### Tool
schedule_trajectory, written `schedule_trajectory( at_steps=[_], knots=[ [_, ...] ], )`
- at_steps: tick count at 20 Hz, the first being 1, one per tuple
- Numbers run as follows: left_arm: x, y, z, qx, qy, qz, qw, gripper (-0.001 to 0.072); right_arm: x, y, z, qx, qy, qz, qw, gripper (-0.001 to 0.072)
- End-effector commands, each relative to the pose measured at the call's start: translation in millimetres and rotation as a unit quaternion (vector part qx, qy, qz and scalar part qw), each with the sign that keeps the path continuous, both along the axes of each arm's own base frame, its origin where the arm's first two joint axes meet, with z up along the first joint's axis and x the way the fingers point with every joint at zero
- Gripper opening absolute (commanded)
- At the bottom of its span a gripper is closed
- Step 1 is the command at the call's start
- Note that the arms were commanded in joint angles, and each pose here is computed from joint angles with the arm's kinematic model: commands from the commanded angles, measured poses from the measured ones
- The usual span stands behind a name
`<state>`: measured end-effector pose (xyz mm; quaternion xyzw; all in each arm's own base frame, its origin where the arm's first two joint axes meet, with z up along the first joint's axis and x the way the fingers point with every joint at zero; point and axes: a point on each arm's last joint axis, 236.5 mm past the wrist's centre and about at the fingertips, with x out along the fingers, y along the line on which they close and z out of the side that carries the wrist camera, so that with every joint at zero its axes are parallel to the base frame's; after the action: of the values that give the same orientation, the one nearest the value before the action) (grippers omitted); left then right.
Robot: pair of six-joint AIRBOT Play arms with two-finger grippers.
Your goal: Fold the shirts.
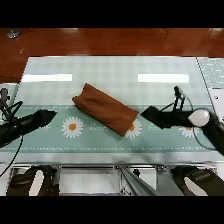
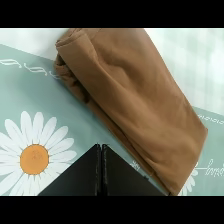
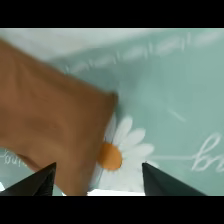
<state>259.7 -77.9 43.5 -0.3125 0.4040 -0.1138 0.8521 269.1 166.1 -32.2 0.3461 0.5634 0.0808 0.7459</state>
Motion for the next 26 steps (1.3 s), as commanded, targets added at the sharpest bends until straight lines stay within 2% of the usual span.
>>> schedule_trajectory(
  at_steps=[1,9,10,11,12,13,15,18,22,26],
  knots=[
    [1.7,1.5,-2.9,-0.001,0.004,0.003,1.000,0.0021,-28.1,20.3,-40.4,0.064,0.034,-0.063,0.995,0.0617],
    [3.4,2.3,-10.1,-0.004,0.018,0.004,1.000,0.0021,9.0,89.7,-68.3,0.094,0.084,0.001,0.992,0.0610],
    [3.4,2.2,-10.0,-0.004,0.018,0.004,1.000,0.0021,13.1,98.5,-71.3,0.096,0.091,0.021,0.991,0.0522],
    [3.4,2.3,-10.1,-0.004,0.018,0.004,1.000,0.0021,18.1,107.7,-70.3,0.098,0.087,0.050,0.990,0.0319],
    [3.4,2.3,-10.1,-0.004,0.018,0.004,1.000,0.0021,24.5,118.4,-64.5,0.103,0.073,0.089,0.988,0.0086],
    [3.3,2.2,-10.1,-0.004,0.018,0.004,1.000,0.0021,35.5,130.9,-49.4,0.111,0.048,0.130,0.984,0.0035],
    [3.3,2.1,-10.1,-0.004,0.019,0.004,1.000,0.0021,64.6,149.4,-1.5,0.111,-0.021,0.193,0.975,0.0034],
    [3.0,1.9,-10.2,-0.005,0.019,0.004,1.000,0.0021,114.8,150.4,81.5,0.067,-0.110,0.236,0.963,0.0034],
    [1.0,0.4,-11.0,-0.006,0.023,0.000,1.000,0.0021,165.5,109.1,179.2,0.034,-0.188,0.215,0.958,0.0034],
    [0.5,0.0,-11.3,-0.006,0.024,-0.001,1.000,0.0021,185.3,22.2,230.2,-0.029,-0.196,0.175,0.964,0.0034]
  ],
)
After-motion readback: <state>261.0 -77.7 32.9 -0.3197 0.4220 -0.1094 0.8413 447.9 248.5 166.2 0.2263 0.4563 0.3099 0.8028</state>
